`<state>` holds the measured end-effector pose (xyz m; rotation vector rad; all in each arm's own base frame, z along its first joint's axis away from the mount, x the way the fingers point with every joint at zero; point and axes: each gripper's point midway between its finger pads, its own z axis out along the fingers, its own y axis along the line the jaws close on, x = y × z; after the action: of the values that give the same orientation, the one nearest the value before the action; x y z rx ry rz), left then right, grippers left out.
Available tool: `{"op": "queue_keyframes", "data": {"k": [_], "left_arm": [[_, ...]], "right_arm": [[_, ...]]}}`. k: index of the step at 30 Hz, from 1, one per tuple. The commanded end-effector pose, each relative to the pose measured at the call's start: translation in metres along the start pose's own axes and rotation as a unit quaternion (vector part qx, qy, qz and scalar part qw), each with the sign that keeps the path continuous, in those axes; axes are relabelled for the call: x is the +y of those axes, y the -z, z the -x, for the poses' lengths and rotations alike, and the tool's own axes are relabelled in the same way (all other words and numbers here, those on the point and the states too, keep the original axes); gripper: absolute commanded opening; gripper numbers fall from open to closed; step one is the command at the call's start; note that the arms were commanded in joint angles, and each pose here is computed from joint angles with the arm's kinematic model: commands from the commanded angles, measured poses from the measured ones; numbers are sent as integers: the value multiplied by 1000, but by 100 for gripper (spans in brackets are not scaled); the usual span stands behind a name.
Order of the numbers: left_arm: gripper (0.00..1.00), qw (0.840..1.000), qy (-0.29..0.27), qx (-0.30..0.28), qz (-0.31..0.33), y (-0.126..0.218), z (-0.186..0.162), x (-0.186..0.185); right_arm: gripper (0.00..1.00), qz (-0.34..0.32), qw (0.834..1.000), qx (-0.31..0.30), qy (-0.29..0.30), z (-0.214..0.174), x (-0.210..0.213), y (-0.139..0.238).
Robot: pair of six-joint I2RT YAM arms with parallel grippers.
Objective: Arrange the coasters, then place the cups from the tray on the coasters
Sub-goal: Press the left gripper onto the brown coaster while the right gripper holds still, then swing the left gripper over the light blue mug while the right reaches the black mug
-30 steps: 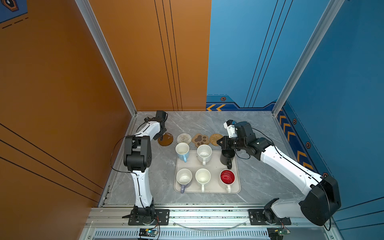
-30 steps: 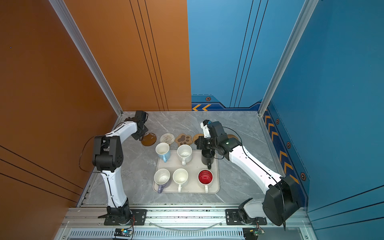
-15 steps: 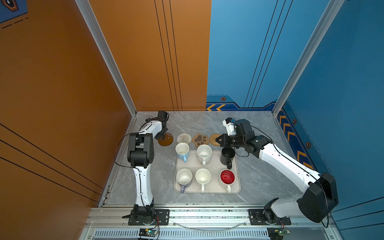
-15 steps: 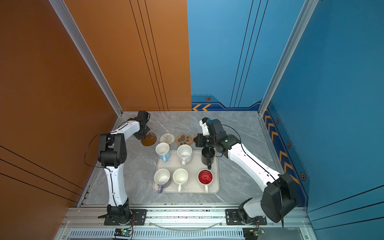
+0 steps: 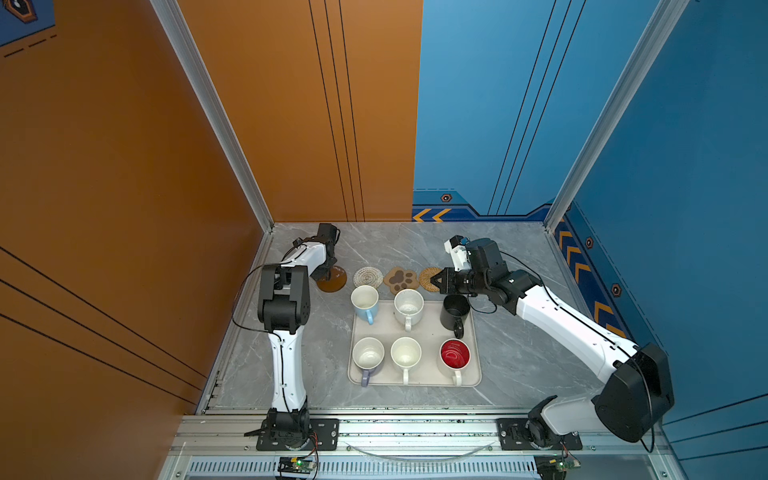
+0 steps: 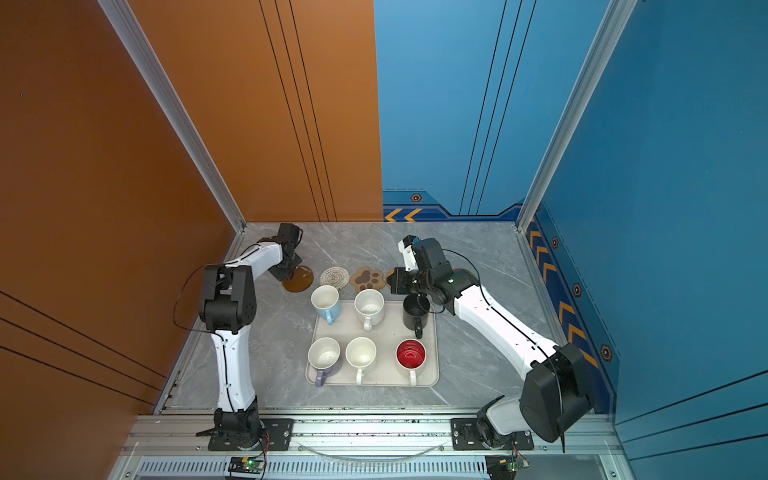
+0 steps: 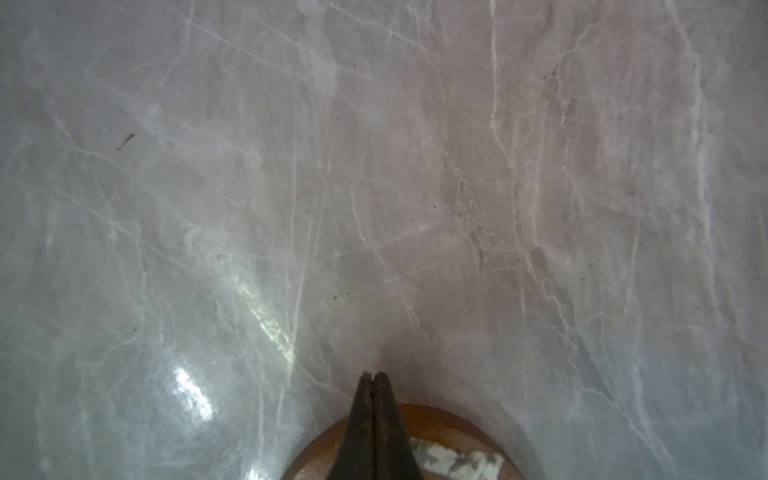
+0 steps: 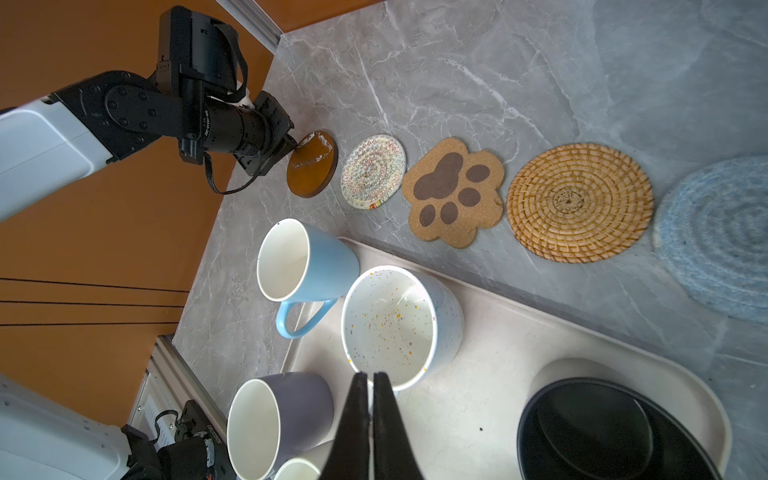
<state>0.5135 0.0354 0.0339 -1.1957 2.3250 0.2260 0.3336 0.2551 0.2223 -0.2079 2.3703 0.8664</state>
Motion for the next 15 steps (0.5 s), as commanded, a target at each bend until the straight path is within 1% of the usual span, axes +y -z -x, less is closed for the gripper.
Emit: {"op": "queue_keyframes", "data": {"k": [1, 15], "left_arm": [[0, 1000, -11, 14, 13, -3, -16, 4], [0, 999, -26, 19, 11, 8, -30, 6]], "right_arm": [[4, 1, 1000, 2, -4, 3, 4, 5], [4, 1, 1000, 2, -3, 0, 4, 8]]}}
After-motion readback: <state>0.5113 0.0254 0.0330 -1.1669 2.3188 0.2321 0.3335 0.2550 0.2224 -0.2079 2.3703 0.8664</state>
